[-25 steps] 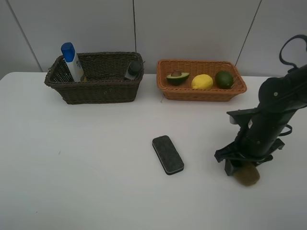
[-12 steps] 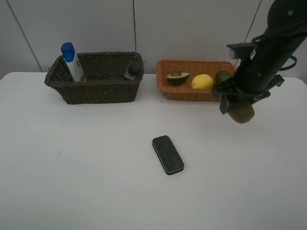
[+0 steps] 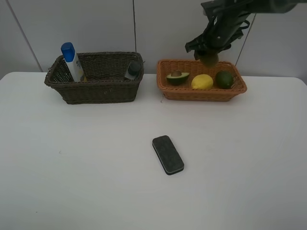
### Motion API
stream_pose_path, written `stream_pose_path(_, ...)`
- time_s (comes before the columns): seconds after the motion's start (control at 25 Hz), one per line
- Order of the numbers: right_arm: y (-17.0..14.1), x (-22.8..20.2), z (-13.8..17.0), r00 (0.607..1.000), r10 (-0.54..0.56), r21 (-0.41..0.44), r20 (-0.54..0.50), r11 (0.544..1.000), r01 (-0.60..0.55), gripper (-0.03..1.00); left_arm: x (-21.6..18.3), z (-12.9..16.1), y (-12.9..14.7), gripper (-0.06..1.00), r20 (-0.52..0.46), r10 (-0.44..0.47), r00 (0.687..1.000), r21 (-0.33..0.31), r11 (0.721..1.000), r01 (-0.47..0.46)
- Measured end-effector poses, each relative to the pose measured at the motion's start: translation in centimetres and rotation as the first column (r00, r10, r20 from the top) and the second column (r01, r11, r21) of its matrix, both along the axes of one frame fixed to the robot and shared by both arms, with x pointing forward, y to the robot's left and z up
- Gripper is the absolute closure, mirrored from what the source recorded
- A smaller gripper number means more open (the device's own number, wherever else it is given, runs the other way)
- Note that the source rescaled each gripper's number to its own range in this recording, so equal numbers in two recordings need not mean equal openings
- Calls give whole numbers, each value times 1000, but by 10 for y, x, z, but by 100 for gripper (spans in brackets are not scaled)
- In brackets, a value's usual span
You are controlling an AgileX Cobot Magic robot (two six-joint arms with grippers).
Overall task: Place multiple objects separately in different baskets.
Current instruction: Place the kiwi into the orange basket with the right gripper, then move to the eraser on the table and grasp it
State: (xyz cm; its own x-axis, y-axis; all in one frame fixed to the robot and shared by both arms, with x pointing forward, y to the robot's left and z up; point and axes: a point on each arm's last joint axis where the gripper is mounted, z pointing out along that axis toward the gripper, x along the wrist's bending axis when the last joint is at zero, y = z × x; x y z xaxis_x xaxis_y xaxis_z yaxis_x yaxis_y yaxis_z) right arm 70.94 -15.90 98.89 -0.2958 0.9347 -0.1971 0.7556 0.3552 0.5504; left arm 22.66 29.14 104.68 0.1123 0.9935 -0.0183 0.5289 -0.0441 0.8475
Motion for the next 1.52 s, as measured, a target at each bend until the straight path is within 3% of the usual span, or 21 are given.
stream_pose_path(0.12,0,15,-21,1000,6,-54,4,999,-5,68,0,0,0,-5,0,0,1000,0,1000,0)
stream_pose_path(0.24,-3,21,-35,1000,-31,-46,-3,998,31,68,0,0,0,-5,0,0,1000,0,1000,0)
stream_pose_path(0.28,-4,21,-36,999,-37,-43,-4,998,36,63,0,0,0,-5,0,0,1000,0,1000,0)
stream_pose_path(0.32,-5,21,-36,999,-43,-39,-4,998,42,54,0,0,0,-5,0,0,1000,0,1000,0)
stream_pose_path(0.4,-7,22,-35,999,-49,-37,0,998,49,21,0,0,0,-5,0,0,1000,0,1000,0)
stream_pose_path(0.48,-8,22,-35,998,-55,-36,-8,998,55,5,0,0,0,-5,0,0,1000,0,1000,0)
stream_pose_path(0.56,-8,20,-35,997,-65,-32,-28,997,64,-1,0,0,0,-5,0,0,1000,0,1000,0)
stream_pose_path(0.68,-8,15,-24,995,-88,-5,-56,996,88,-3,0,0,0,-5,0,0,1000,0,1000,0)
stream_pose_path(0.8,-10,0,8,988,-123,31,-96,991,127,-3,0,0,0,-5,0,0,1000,0,1000,0)
stream_pose_path(1.0,-15,-38,48,934,-176,50,-311,978,201,-3,0,0,0,-5,0,0,1000,0,1000,0)
stream_pose_path(1.08,-13,-48,55,923,-166,92,-346,973,210,-3,0,0,0,-5,0,0,1000,0,1000,0)
stream_pose_path(1.28,5,-90,61,895,-99,150,-435,972,180,-3,0,0,0,-5,0,0,1000,0,1000,0)
stream_pose_path(1.4,25,-125,55,876,-37,124,-481,986,109,-3,0,0,0,-5,0,0,1000,0,1000,0)
stream_pose_path(1.52,55,-165,33,829,41,70,-557,998,-2,-3,0,0,0,-5,0,0,1000,0,1000,0)
